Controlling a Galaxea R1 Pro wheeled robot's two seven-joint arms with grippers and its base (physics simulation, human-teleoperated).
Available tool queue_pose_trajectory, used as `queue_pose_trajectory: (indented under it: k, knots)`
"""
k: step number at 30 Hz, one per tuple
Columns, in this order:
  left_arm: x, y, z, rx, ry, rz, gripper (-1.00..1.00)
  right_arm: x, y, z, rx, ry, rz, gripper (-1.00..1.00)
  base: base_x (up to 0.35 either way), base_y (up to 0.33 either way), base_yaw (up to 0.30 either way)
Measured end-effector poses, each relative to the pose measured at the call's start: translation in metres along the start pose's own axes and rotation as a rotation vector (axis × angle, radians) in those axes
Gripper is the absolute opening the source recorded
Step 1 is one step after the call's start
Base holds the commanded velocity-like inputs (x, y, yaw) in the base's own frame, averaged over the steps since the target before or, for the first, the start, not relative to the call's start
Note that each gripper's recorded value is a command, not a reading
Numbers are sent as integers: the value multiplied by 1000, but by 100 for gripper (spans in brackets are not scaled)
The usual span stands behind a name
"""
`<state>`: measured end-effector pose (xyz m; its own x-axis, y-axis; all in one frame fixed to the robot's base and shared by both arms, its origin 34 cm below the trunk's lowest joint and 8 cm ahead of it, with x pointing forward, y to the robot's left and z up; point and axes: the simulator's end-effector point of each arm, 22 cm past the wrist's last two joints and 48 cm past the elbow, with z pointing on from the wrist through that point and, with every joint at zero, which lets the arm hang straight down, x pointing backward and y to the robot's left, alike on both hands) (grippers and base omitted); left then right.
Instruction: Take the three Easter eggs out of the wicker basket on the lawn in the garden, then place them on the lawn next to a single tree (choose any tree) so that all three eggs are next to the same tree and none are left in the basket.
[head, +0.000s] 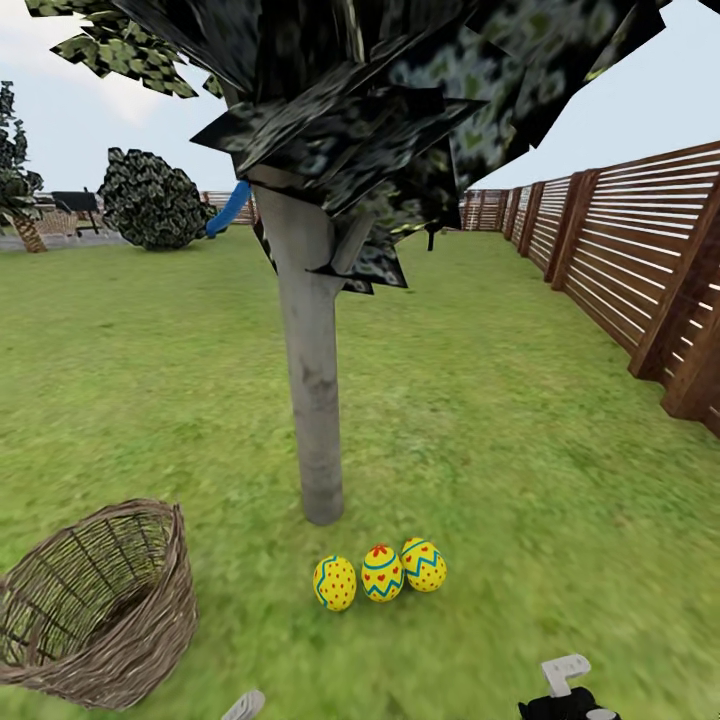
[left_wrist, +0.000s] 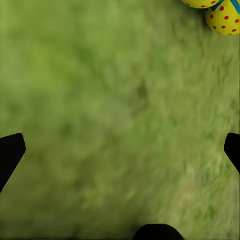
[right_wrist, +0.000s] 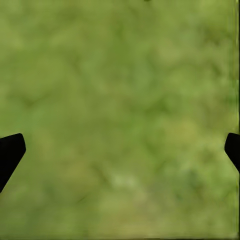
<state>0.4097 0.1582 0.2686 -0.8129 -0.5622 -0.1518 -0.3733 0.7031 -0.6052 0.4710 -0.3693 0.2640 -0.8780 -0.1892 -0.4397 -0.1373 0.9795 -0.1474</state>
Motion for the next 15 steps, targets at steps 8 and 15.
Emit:
queue_pose_trajectory:
  k: [8,15]
  knots:
    - [-2,-8,-11,-8,9,-6,100,-6,-7,-11,17,12,0,100,0,0,-13]
    - [-4,-14,-20,-15,17,-13,100,-9,-14,-22,63,33,1,100,0,0,-51]
